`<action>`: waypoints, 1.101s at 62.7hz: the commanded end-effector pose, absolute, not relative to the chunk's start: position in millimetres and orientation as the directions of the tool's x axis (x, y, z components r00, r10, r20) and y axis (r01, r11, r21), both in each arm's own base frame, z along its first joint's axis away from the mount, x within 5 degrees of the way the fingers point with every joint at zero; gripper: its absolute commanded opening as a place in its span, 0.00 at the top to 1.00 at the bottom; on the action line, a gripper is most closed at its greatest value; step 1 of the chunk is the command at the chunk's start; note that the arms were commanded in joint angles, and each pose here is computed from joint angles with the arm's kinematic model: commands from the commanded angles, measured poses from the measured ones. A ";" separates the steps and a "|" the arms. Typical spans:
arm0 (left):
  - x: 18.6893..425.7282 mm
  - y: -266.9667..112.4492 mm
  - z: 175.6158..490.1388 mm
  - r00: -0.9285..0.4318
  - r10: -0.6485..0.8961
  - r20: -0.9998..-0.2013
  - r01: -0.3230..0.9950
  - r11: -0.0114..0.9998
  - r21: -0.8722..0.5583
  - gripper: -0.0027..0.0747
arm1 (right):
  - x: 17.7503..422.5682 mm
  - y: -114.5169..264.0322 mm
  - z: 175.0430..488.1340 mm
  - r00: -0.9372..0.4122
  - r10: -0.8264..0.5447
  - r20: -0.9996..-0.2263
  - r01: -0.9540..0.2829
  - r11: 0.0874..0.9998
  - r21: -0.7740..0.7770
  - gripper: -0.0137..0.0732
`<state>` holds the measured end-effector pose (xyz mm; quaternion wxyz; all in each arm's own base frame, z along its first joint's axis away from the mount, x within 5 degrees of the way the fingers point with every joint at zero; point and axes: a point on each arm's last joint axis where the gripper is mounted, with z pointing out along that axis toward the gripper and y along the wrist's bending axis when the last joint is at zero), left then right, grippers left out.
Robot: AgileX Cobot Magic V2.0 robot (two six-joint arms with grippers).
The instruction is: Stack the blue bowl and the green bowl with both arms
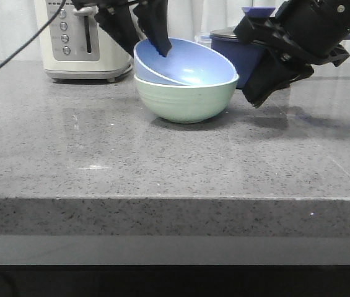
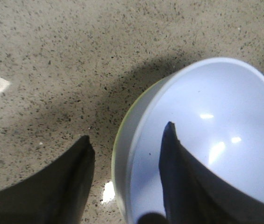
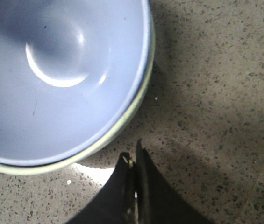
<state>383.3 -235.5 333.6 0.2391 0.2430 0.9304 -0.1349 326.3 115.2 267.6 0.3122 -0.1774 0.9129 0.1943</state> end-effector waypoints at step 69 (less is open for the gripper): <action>122.6 -60.7 397.6 -0.556 0.231 -0.798 0.379 0.925 0.003 0.53 | 300.4 106.2 319.5 -0.685 -0.211 -0.698 -0.470 0.859 0.202 0.90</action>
